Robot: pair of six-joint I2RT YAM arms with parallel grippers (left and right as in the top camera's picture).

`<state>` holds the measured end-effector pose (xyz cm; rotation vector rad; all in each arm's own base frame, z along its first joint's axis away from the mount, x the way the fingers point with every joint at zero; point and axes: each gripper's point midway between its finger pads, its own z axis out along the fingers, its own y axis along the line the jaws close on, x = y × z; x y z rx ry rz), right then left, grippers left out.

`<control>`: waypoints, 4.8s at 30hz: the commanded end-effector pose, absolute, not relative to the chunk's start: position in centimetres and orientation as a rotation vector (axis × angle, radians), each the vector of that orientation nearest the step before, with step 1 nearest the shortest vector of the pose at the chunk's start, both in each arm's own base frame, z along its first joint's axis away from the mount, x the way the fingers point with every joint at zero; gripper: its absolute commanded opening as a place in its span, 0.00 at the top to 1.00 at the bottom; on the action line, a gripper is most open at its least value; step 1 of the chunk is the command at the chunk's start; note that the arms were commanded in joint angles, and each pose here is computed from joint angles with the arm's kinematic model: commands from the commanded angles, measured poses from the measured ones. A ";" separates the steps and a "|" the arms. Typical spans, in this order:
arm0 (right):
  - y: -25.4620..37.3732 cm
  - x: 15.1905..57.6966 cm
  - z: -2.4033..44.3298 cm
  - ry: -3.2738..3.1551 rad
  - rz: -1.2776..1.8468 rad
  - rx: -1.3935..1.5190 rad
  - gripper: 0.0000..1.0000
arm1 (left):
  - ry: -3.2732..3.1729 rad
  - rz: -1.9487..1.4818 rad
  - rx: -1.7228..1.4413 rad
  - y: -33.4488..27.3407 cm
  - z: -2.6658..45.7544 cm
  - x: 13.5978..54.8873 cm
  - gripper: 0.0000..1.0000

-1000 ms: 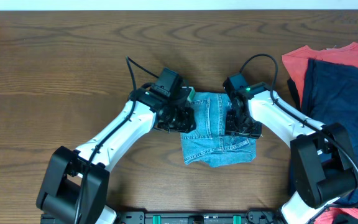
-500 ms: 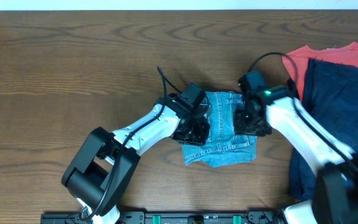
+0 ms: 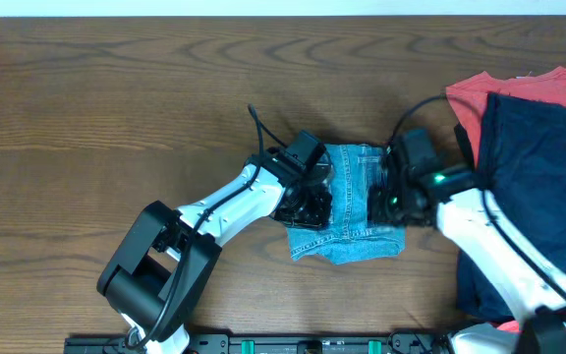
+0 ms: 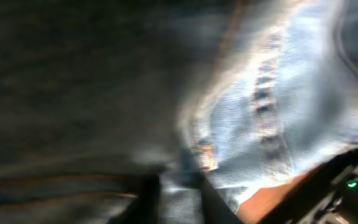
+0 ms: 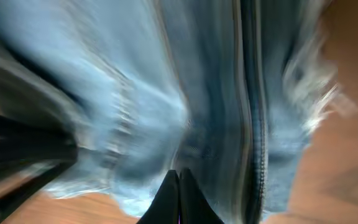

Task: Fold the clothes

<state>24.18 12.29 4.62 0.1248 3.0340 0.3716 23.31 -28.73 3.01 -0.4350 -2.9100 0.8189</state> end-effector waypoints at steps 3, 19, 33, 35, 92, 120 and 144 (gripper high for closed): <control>9.8 18.9 -1.8 3.239 0.231 0.453 0.99 | -2.920 0.762 -0.401 -27.8 2.5 23.2 0.55; 13.1 24.5 7.9 2.908 0.595 0.009 0.66 | -3.070 0.928 -0.260 -24.6 9.0 27.7 0.44; 8.1 28.5 8.6 2.775 0.298 0.217 0.25 | -3.077 0.921 -0.271 -24.0 8.9 28.0 0.43; 8.1 28.3 6.9 2.840 0.312 0.221 0.27 | -3.077 0.921 -0.270 -24.0 8.9 28.0 0.43; 2.7 23.2 10.4 2.956 0.177 0.659 0.57 | -3.054 0.919 -0.285 -23.9 8.9 27.4 0.44; 0.1 20.2 -0.6 2.870 -0.012 1.103 0.99 | -3.064 0.998 -0.571 -28.2 9.5 26.2 0.31; 5.0 23.9 6.8 2.845 0.453 0.611 0.93 | -2.915 0.909 -0.709 -31.3 4.6 22.3 0.81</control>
